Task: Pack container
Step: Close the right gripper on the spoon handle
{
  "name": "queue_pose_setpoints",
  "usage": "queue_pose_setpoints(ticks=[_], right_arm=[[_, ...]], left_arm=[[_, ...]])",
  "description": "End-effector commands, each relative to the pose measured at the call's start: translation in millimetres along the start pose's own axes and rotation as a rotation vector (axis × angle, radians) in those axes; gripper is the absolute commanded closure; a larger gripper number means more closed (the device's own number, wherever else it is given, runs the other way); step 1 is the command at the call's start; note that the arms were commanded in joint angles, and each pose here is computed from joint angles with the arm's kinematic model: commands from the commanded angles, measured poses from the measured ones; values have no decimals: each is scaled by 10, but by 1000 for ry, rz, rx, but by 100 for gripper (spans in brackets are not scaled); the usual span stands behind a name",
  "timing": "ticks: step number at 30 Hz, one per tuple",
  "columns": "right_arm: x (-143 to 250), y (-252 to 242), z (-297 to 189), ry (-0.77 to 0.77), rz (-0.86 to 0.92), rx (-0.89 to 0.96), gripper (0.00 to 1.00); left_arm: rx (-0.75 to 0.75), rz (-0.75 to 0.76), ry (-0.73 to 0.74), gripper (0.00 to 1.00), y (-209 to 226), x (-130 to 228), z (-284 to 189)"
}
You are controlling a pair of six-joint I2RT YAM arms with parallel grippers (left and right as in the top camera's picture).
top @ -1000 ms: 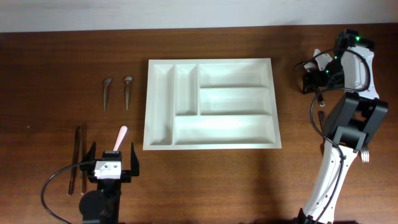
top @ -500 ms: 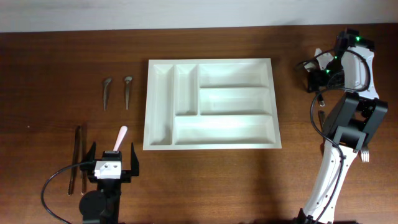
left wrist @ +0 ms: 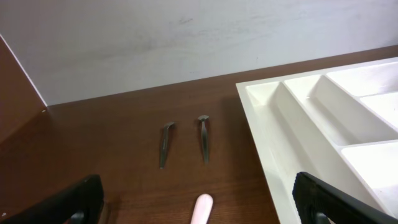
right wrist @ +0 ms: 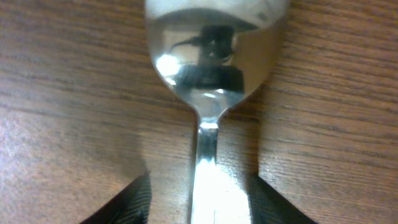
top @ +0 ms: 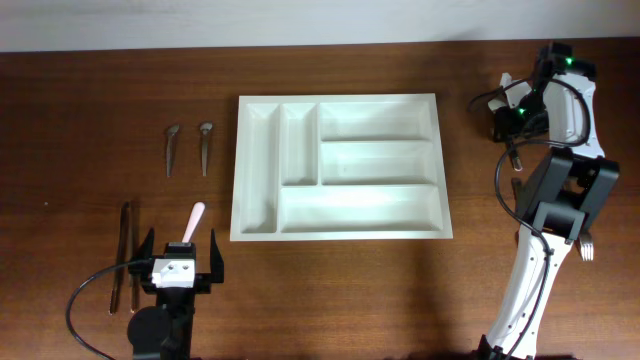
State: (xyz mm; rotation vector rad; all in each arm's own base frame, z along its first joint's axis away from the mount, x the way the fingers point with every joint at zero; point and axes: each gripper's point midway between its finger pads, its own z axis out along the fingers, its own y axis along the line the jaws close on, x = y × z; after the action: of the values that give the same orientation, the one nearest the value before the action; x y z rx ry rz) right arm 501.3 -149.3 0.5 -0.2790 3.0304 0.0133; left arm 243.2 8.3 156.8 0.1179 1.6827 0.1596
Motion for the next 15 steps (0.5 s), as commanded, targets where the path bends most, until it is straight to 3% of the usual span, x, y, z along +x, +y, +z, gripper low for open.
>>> queue_pose_setpoints(ticks=[1, 2, 5, 10, 15], right_arm=[[100, 157, 362, 60, -14, -65, 52], [100, 157, 362, 60, -14, -65, 53], [100, 157, 362, 60, -14, -65, 69], [105, 149, 362, 63, -15, -60, 71], [107, 145, 362, 64, -14, -57, 86]], left_arm=[[5, -9, -5, 1, -8, 4, 0], [6, -9, -5, 1, -8, 4, 0], [5, -9, -5, 1, -8, 4, 0], [5, -9, -5, 1, -8, 4, 0], [5, -9, -5, 1, -8, 4, 0]])
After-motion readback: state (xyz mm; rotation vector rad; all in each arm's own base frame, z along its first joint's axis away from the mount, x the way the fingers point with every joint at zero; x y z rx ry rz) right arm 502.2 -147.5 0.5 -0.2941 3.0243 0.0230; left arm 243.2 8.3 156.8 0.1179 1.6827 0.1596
